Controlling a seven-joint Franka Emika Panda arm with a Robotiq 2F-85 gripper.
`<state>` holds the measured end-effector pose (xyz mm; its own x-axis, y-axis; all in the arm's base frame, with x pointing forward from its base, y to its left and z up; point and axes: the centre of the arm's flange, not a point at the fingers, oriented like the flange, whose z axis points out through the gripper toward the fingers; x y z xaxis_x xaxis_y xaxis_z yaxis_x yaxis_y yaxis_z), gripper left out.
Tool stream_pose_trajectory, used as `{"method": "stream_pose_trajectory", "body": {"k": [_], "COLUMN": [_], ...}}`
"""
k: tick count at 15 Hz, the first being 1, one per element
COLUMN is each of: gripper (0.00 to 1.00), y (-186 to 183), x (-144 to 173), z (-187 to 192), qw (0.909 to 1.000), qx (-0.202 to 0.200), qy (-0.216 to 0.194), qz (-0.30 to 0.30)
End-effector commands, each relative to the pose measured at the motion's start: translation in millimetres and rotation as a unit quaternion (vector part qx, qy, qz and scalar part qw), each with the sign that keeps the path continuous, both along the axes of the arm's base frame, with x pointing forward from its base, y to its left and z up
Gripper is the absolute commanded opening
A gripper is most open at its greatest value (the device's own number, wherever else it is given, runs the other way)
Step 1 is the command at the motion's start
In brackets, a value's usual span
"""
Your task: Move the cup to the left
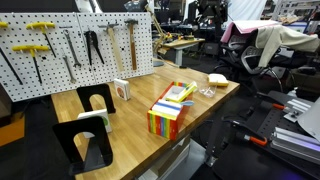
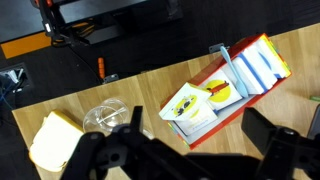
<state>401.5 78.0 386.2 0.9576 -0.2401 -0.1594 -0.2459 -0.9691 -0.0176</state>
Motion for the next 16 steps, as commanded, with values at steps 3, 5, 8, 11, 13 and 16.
{"method": "stream_pose_trajectory", "body": {"k": [3,5,8,11,13,16], "gripper": [1.0,1.0,1.0,1.0,1.0,1.0], "y": [-21.5,-36.3,-54.4,-59.7,-61.5,-60.9], "x": [20.6,31.4,42.7,34.5,38.8,40.5], "z": [-28.6,-47.2,-80.2,-89.8,-94.0,-90.6], "qw": [0.9945,0.9893,0.9793,0.9778,0.9756,0.9749], "qx": [-0.032,-0.043,-0.049,-0.043,-0.044,-0.043], "qy": [-0.01,-0.009,0.007,0.016,0.018,0.014], "qz": [-0.1,-0.139,-0.196,-0.204,-0.214,-0.218]}}
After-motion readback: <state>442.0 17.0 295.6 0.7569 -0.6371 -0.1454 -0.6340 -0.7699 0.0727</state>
